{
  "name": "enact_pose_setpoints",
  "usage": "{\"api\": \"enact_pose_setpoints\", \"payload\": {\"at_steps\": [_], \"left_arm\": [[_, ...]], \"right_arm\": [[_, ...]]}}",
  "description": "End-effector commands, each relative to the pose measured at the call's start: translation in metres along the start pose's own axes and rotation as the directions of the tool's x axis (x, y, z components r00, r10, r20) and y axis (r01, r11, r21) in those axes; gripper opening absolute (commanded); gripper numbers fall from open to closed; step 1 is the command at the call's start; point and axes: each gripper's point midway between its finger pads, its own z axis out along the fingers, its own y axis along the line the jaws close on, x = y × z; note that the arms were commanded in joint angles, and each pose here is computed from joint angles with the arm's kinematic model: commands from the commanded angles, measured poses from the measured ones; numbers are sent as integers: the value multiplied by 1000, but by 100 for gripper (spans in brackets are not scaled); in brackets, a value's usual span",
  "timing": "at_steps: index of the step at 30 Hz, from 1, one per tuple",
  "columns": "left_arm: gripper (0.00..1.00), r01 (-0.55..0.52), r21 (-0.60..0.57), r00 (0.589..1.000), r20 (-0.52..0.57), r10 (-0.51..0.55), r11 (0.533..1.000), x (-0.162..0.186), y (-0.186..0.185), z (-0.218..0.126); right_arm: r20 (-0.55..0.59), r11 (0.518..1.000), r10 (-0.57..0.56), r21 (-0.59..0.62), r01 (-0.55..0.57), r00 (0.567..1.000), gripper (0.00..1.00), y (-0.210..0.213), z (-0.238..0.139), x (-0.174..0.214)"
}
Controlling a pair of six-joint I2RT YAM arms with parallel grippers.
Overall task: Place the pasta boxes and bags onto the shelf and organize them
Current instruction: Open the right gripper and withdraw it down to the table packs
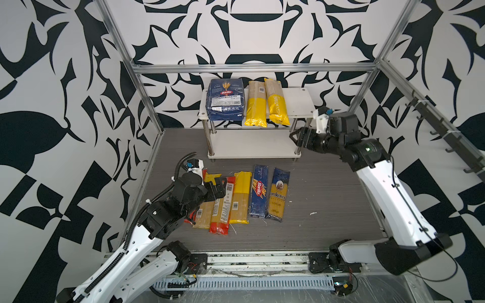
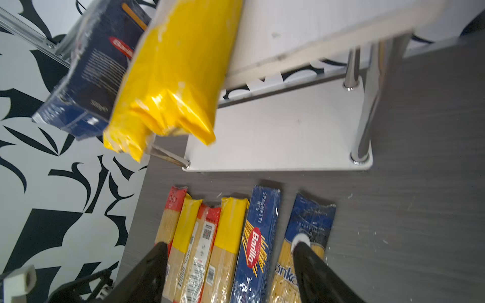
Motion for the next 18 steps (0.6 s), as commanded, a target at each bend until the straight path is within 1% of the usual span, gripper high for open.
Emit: {"api": "enact_pose_setpoints", "payload": {"at_steps": [1,3,6,11,15,18], "left_arm": [[99,18,-42,999,-32,-19,999,12,13,-2],[100,31,-35,999,-42,-32,999,16,14,-2],[100,45,-36,997,-59,-47,998,24,17,1],[99,80,-44,988,-129,-85,996,47,23,12],[99,109,-49,980,-164,-116,993,62,28,19],[100,132,-46,976,-170,-138,990,69,31,21]], "right_arm": [[31,999,14,-43,-13,999,78,0,-8,17],[-17,999,27,-17,-27,999,78,-14,-2,45],[-59,999,45,20,-44,997,78,-33,3,81],[-122,996,83,56,-76,989,78,-55,15,140],[-189,996,86,49,-78,978,78,-58,32,187],[-220,998,45,54,-34,974,78,-50,44,213]]}}
